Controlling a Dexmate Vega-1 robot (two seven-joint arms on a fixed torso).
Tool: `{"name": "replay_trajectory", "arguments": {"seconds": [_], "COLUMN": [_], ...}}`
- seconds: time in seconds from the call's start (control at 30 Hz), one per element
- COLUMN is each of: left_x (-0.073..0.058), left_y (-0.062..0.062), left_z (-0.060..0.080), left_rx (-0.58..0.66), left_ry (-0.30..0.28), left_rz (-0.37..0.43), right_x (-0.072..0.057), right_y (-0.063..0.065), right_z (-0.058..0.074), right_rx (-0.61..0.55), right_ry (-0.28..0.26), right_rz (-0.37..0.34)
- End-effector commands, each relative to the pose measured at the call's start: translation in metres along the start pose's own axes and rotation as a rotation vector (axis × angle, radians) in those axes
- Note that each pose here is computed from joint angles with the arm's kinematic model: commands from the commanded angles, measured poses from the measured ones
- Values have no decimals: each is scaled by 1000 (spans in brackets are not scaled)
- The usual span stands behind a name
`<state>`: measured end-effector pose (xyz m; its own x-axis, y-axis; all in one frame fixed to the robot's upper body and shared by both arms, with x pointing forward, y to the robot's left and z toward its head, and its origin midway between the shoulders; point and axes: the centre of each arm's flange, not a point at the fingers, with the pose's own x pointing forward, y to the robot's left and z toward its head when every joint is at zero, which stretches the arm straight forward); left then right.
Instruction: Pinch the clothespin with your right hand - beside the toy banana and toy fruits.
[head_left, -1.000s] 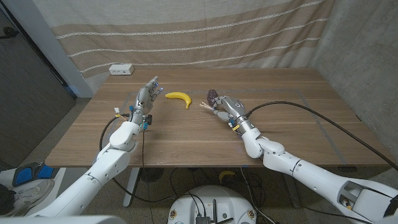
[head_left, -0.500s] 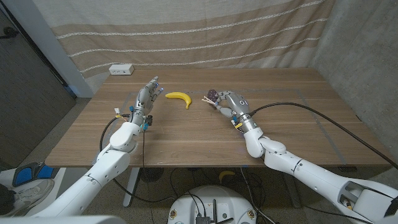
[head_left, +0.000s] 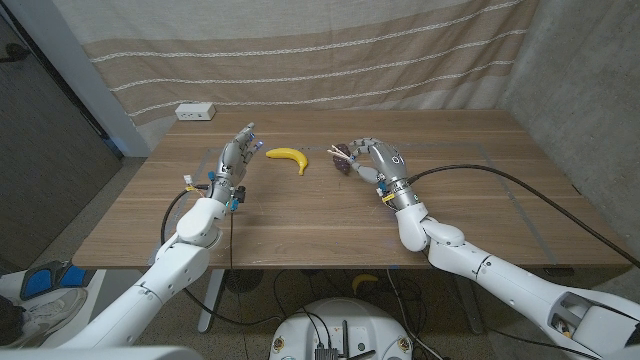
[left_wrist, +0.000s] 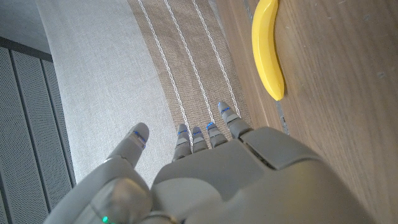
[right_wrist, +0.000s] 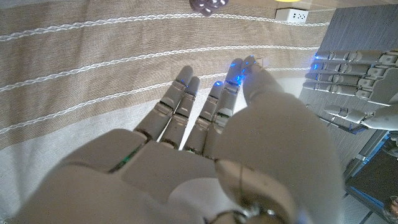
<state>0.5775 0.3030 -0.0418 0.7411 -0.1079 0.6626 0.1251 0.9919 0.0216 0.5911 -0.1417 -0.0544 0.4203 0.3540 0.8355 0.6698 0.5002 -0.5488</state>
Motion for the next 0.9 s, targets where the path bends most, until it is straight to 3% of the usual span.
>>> {"name": "replay_trajectory", "arguments": {"seconds": [0.03, 0.9], "left_x": [-4, -7], "left_y": [-4, -8], "left_z": [2, -3], "left_rx": [3, -14], "left_ry": [-6, -11], "left_rz": [3, 2], "right_x": [2, 12], "right_y": [-15, -48], "right_z": [-1, -9], "right_rx": [1, -93], "right_ry": [-18, -46], "right_rz": [-38, -88]}}
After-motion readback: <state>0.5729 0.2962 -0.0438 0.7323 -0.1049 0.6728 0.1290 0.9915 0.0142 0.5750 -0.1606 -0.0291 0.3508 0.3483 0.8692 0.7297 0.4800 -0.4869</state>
